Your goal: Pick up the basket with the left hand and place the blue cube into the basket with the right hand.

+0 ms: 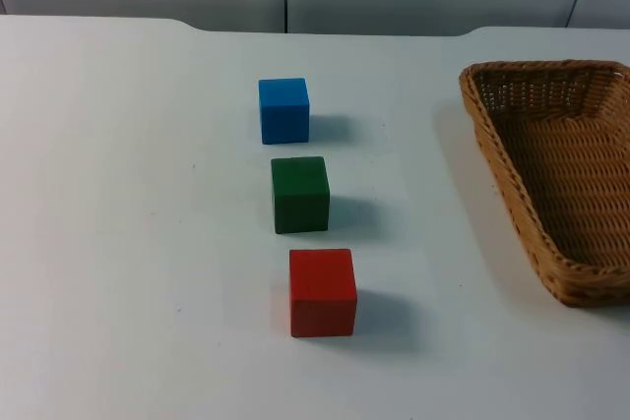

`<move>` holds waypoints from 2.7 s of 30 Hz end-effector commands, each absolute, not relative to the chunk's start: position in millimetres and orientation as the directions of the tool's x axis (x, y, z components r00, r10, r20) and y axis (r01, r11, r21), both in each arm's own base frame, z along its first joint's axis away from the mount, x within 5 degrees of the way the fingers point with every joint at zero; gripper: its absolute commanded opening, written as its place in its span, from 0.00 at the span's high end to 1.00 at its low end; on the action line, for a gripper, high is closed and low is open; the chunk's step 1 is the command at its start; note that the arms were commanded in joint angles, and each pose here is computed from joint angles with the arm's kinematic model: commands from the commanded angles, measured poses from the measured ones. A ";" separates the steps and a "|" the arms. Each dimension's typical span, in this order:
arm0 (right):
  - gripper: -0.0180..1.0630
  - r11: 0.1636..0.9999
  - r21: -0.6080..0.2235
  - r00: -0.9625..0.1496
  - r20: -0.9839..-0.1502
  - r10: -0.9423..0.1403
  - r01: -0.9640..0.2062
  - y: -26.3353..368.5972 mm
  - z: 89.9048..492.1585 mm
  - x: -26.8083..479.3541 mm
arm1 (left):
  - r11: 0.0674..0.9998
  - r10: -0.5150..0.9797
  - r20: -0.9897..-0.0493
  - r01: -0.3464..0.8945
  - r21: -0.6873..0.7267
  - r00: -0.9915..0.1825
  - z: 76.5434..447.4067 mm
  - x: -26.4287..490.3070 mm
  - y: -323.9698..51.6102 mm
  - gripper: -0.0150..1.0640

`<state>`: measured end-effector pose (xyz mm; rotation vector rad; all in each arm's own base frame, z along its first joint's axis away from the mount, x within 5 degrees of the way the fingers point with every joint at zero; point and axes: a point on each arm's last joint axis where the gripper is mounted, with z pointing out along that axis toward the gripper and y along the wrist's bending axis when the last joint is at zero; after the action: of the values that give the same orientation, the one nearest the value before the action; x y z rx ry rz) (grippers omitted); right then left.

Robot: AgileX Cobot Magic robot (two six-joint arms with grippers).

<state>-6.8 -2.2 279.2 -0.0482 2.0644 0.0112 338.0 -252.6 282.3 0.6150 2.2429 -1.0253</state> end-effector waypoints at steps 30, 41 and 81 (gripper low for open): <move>0.02 1.000 -0.007 -0.464 -0.886 -0.017 -0.025 -2.5 278.1 -6.5 | 0.721 0.197 -0.381 0.396 -0.568 -0.903 131.1 387.6 -377.6 0.02; 0.02 1.000 -0.007 -0.464 -0.886 -0.017 -0.025 -2.5 278.1 -6.5 | 0.754 0.182 -0.340 0.353 -0.555 -0.923 106.7 386.4 -379.7 0.02; 0.02 1.000 -0.007 -0.464 -0.886 -0.017 -0.025 -2.5 278.1 -6.5 | 0.770 0.073 -0.336 0.267 -0.580 -0.939 104.2 383.4 -390.2 0.99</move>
<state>-6.8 -2.2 279.2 -0.0358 2.0647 0.0185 384.6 -387.3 99.3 0.2585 2.6864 -0.9309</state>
